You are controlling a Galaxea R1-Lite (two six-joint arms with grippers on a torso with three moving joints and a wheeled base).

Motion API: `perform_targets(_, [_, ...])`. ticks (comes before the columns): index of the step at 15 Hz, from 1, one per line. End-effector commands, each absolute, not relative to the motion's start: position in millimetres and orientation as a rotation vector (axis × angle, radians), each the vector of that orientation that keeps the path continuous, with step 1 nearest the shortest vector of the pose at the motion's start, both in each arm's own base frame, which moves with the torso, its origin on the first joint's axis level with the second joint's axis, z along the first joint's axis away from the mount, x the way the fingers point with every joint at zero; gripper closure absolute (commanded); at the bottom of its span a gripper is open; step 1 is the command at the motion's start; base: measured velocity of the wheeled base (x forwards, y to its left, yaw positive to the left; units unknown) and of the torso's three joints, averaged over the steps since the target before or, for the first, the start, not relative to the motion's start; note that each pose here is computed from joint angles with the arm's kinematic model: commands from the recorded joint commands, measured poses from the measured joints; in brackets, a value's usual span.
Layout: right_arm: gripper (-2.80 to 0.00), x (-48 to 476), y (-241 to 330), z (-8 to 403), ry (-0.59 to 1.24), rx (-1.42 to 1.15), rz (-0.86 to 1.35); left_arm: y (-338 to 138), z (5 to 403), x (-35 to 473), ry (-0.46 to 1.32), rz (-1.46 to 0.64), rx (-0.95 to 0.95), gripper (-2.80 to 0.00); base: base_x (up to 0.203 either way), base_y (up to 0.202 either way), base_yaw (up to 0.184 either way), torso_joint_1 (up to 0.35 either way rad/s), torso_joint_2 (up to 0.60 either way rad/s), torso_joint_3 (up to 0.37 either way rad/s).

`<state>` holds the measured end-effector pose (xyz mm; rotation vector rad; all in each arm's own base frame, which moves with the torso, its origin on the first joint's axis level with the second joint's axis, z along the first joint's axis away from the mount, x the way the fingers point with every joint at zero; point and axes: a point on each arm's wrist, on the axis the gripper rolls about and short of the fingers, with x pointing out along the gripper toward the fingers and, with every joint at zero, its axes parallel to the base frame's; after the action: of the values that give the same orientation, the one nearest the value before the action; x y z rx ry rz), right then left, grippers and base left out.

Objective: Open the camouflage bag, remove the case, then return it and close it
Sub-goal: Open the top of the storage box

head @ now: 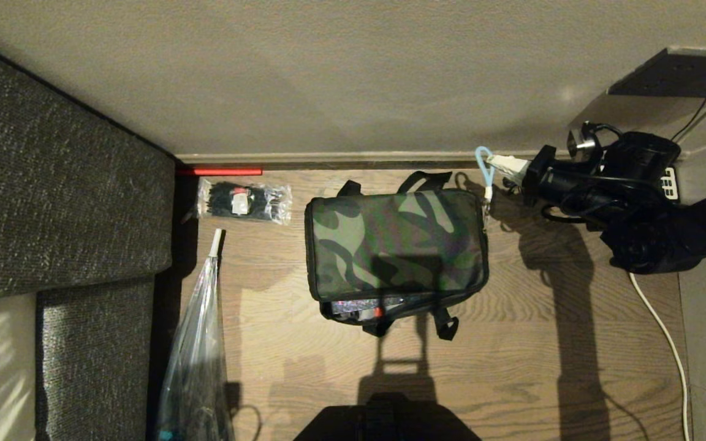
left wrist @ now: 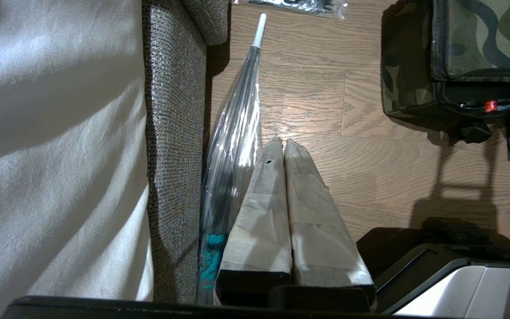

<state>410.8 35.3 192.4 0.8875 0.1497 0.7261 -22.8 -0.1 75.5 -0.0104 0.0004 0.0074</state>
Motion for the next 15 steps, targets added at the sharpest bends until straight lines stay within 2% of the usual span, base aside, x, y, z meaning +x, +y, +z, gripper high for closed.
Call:
perform_targets(1, [0.00,414,36,193,0.142,0.887,0.735,0,75,-23,0.000,0.008,-0.012,0.00,0.000,0.000,0.000,0.000,0.00,0.000])
perform_targets(15, [0.00,431,37,202,0.084,0.867,0.763,0,75,-23,0.000,0.008,-0.011,0.00,0.000,0.000,0.000,0.000,0.00,0.000])
